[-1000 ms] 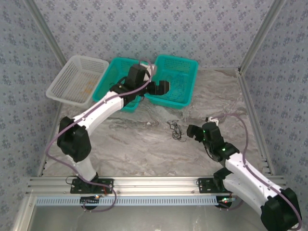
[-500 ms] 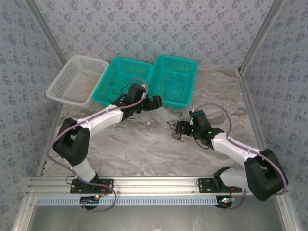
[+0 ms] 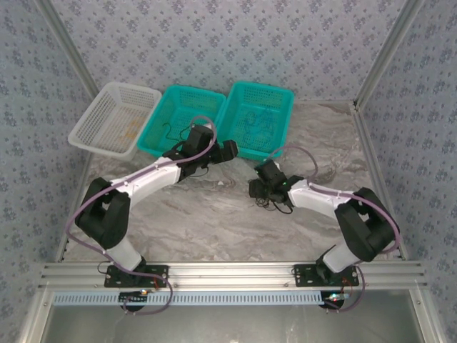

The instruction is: Untangle the cables

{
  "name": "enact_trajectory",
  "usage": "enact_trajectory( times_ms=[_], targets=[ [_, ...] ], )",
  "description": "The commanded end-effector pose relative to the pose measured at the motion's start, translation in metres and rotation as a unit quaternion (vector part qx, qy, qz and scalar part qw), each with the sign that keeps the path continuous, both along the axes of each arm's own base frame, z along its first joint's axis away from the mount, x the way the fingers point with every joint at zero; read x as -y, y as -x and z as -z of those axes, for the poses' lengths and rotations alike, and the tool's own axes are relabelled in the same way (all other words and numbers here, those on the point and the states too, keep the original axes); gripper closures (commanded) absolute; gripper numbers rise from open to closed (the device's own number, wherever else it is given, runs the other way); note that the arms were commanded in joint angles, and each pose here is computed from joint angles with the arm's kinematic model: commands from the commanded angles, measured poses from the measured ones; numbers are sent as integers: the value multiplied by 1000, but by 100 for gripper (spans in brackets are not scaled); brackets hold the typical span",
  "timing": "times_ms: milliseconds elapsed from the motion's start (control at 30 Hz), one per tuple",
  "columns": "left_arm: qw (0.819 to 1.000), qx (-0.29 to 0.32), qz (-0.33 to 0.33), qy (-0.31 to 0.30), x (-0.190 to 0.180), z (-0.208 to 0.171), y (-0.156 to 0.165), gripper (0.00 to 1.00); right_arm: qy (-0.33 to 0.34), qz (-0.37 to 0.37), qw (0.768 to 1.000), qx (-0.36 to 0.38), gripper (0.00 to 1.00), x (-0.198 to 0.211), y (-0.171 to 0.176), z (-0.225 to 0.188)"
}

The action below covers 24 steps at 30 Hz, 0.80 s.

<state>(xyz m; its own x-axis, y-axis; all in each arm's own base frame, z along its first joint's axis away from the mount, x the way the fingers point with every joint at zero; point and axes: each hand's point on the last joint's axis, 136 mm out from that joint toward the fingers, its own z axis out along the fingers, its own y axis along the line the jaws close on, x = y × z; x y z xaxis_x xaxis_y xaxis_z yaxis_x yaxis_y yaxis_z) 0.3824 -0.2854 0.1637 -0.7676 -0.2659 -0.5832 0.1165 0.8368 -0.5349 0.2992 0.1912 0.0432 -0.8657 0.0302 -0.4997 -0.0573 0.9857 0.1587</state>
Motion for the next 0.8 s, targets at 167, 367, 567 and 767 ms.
enact_trajectory(
  times_ms=[167,367,567,767],
  targets=[
    [999,30,-11,3,-9,-22,6,1,65,3,998,4,60,5,2,11],
    [989,90,118,17,14,-54,22,1,3,-41,998,54,88,-4,-3,-14],
    [958,150,242,35,20,-82,60,1,-108,-153,969,159,96,-20,6,-82],
    [907,185,370,77,32,-103,108,1,-207,-239,917,244,98,-19,27,-154]
  ],
)
